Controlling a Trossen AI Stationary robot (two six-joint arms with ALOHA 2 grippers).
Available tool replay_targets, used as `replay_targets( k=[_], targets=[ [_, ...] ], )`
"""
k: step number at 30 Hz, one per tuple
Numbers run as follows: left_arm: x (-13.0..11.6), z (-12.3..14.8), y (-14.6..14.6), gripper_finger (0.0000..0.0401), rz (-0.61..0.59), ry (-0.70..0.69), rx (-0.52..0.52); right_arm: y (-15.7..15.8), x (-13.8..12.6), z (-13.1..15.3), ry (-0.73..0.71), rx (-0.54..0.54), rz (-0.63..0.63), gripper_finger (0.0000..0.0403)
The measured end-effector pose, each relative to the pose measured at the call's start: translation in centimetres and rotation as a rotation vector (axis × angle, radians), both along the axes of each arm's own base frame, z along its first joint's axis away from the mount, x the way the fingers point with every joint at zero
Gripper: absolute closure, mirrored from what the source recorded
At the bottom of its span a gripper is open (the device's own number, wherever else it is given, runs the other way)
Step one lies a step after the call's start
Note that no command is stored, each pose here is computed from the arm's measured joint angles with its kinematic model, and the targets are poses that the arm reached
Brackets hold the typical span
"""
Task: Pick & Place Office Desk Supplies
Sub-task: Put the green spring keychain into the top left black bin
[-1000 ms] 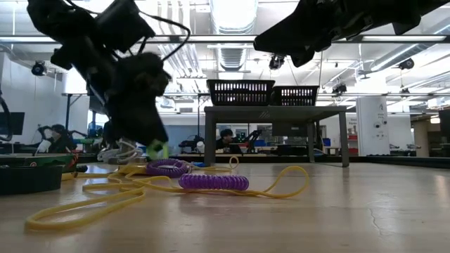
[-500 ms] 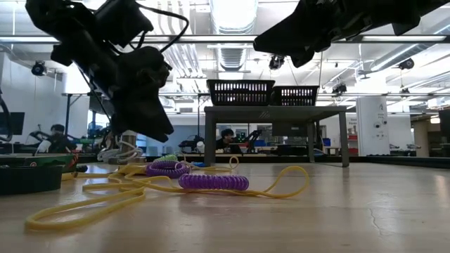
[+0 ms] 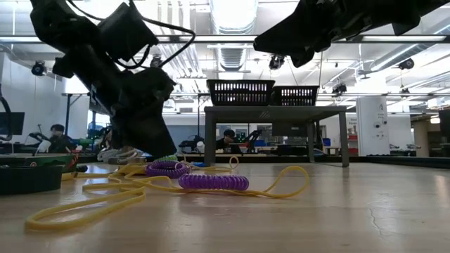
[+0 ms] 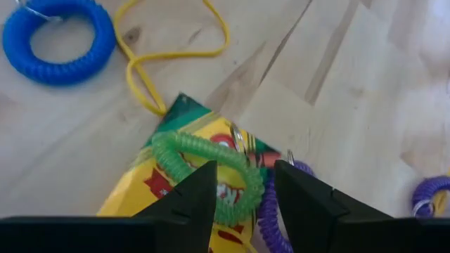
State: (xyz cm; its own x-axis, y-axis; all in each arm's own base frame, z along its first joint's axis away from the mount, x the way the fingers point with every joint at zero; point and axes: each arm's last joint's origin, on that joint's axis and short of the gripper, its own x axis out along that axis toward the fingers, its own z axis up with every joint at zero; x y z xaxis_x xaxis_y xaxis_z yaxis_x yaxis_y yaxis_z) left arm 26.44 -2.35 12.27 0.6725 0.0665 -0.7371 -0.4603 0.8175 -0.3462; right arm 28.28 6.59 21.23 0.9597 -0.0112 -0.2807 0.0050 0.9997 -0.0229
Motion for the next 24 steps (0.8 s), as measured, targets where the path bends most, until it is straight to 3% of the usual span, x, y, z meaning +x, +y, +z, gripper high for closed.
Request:
replay_targets(
  k=[8, 16, 24],
  targets=[
    [0.0, -0.3, -0.4, 0.0295, 0.026, 0.006, 0.07, 0.0, 0.0, 0.0, 0.0, 0.0, -0.001, 0.0342],
    [0.0, -0.2, -0.4, 0.0393, -0.009, 0.011, 0.111, 0.0, 0.0, 0.0, 0.0, 0.0, -0.001, 0.0342],
    [1.3, 2.4, -1.1, 0.0399, -0.108, 0.081, 0.141, 0.0, 0.0, 0.0, 0.0, 0.0, 0.0, 0.0341]
  ],
)
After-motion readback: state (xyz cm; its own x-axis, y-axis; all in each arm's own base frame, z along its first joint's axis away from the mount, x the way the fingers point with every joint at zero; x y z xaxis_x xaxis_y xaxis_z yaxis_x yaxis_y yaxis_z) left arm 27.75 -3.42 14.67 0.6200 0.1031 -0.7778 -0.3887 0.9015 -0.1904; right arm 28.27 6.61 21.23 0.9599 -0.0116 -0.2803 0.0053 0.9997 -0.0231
